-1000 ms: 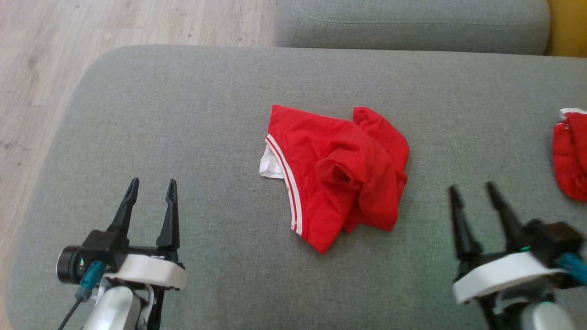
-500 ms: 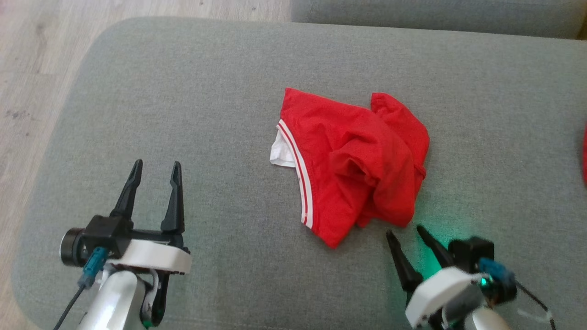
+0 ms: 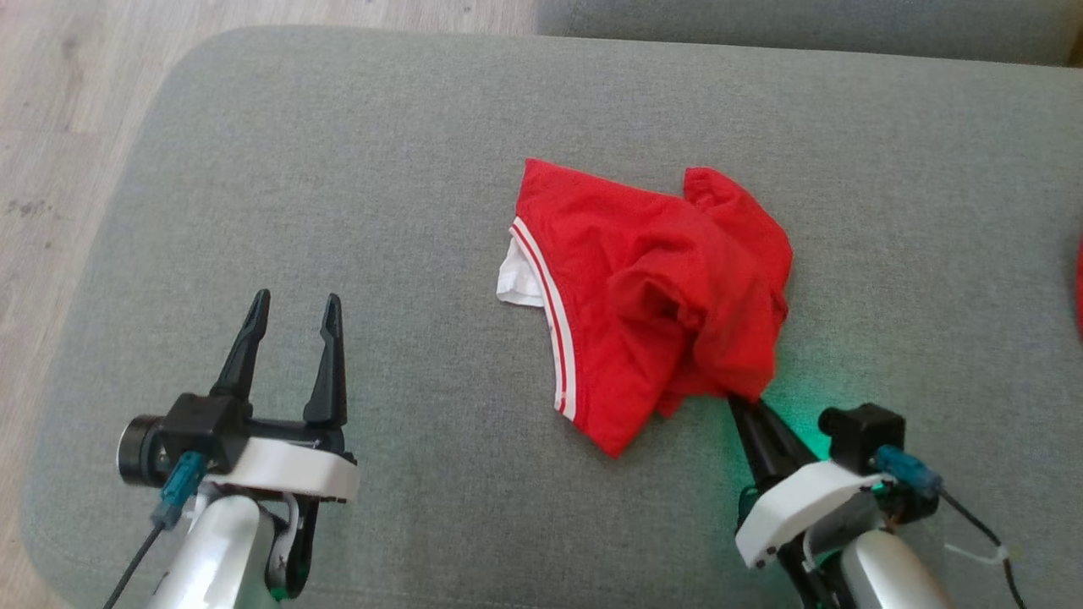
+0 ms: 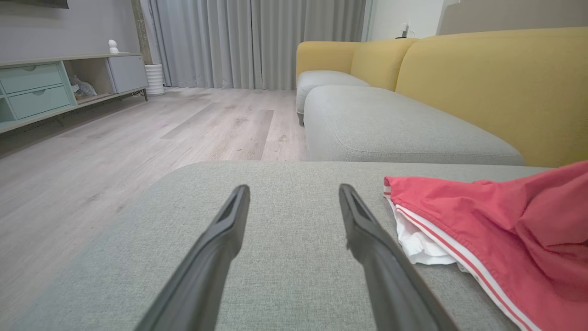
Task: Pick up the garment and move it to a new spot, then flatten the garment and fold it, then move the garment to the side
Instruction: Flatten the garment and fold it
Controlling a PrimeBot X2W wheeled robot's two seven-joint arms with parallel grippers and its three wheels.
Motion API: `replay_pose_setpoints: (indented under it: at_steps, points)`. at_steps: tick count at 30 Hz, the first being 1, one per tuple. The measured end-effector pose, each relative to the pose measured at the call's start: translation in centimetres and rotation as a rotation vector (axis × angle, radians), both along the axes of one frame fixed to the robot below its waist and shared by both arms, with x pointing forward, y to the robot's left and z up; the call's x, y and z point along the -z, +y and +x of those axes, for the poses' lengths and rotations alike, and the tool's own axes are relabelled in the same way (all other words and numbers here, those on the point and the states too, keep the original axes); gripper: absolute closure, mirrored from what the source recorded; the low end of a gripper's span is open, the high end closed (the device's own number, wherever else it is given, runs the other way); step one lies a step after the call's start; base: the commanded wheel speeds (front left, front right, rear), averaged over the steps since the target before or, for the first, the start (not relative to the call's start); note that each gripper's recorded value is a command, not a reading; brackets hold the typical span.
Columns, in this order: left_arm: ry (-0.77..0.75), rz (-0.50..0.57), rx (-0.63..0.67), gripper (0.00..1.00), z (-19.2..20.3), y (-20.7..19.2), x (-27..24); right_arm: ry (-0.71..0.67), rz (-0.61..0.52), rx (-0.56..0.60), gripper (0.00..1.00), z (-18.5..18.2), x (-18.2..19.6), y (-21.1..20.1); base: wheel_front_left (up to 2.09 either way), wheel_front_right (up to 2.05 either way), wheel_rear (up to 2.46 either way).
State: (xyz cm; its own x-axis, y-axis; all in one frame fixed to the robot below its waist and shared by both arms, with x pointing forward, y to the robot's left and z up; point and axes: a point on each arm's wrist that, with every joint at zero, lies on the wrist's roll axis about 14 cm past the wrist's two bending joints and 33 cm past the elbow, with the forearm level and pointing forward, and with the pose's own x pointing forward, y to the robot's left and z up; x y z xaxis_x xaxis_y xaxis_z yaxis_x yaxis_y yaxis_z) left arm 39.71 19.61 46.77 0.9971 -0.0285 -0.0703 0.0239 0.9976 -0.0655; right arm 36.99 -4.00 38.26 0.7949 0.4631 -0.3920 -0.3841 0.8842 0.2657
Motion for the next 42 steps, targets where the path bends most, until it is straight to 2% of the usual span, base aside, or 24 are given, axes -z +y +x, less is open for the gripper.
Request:
replay_pose_setpoints:
  at_steps: [5, 10, 20, 24, 32, 42]
  points:
    - [-0.014, 0.006, -0.001, 0.00, 0.1, -0.1, -0.4, -0.127, 0.027, 0.017, 1.00, 1.3, -3.9, -0.2, 0.00, 0.00, 0.00]
    - [-0.018, 0.008, 0.013, 0.00, 0.5, -0.6, -0.5, -0.205, 0.016, -0.007, 1.00, 0.2, -7.2, 0.0, 0.00, 0.00, 0.00]
    - [-0.026, 0.007, 0.038, 0.00, 0.7, -1.5, -0.7, -0.503, 0.028, -0.054, 1.00, 0.9, -18.2, -0.1, 0.00, 0.00, 0.00]
    - [-0.027, 0.007, 0.042, 0.00, 0.5, -1.6, -0.7, -0.565, 0.020, -0.064, 1.00, 2.0, -20.4, -0.1, 0.00, 0.00, 0.00]
    - [-0.018, 0.010, 0.033, 0.00, 0.0, -1.2, -0.5, -0.479, 0.002, -0.058, 1.00, 4.6, -17.7, -0.2, 0.00, 0.00, 0.00]
    - [0.010, 0.017, 0.015, 0.00, 0.5, -0.6, 0.5, -0.257, -0.025, -0.086, 1.00, 8.7, -9.6, 1.2, 0.00, 0.00, 0.00]
